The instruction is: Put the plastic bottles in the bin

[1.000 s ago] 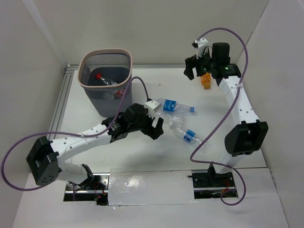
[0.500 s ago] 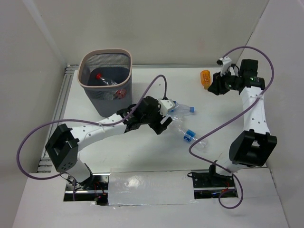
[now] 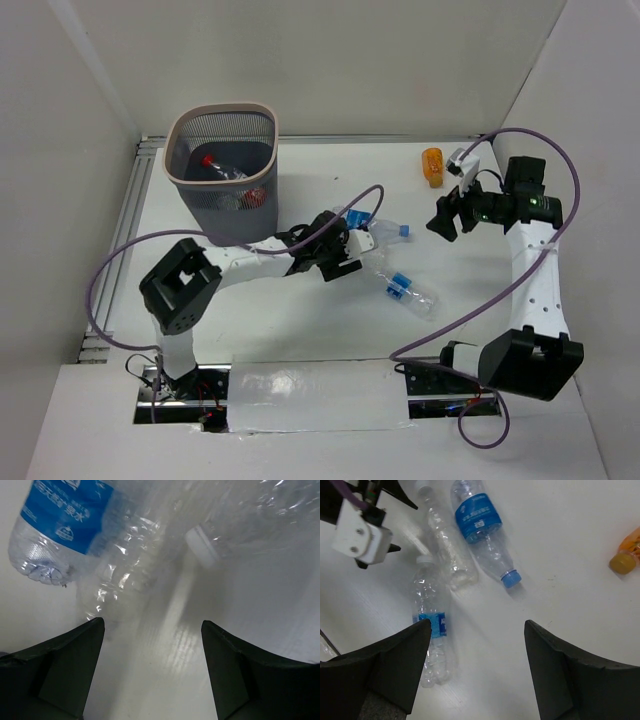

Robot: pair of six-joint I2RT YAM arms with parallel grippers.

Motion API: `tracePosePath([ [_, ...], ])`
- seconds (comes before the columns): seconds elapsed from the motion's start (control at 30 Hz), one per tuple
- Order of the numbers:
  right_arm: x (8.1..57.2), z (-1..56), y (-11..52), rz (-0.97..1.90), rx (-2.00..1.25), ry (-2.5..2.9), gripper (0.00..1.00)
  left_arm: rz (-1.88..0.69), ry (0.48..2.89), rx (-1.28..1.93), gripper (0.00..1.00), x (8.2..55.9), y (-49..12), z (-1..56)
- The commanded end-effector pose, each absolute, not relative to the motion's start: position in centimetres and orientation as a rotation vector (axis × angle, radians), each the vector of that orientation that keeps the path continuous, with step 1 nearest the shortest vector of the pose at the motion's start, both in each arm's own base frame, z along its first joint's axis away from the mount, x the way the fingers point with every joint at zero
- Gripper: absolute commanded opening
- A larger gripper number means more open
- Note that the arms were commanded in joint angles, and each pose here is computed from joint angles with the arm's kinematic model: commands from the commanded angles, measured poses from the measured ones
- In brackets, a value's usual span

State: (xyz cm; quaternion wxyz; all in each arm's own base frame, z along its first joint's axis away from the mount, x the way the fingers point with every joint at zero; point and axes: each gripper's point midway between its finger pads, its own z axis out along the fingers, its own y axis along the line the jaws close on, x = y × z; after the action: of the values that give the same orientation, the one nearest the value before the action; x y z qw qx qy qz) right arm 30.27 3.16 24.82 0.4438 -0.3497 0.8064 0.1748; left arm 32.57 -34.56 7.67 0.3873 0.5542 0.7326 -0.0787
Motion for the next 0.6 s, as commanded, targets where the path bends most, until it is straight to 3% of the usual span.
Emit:
tracePosePath([
  [0.0,28.9,24.4,3.6,0.464,-0.897,1.997,0.82,-0.097,1.76,1.426,0.91,35.7,-35.7,7.9],
  [0.3,27.0,23.5,4.2,0.489,-0.874,2.022,0.82,0.008,1.711,1.323,0.88,38.8,-35.8,7.9],
  [0.43,26.5,22.5,4.3,0.514,-0.859,2.047,0.82,-0.051,1.647,1.222,0.88,38.7,-36.3,12.9],
  [0.57,27.3,20.7,3.9,0.5,-0.84,2.089,0.88,-0.139,1.765,1.147,0.88,38.4,-35.4,14.1],
])
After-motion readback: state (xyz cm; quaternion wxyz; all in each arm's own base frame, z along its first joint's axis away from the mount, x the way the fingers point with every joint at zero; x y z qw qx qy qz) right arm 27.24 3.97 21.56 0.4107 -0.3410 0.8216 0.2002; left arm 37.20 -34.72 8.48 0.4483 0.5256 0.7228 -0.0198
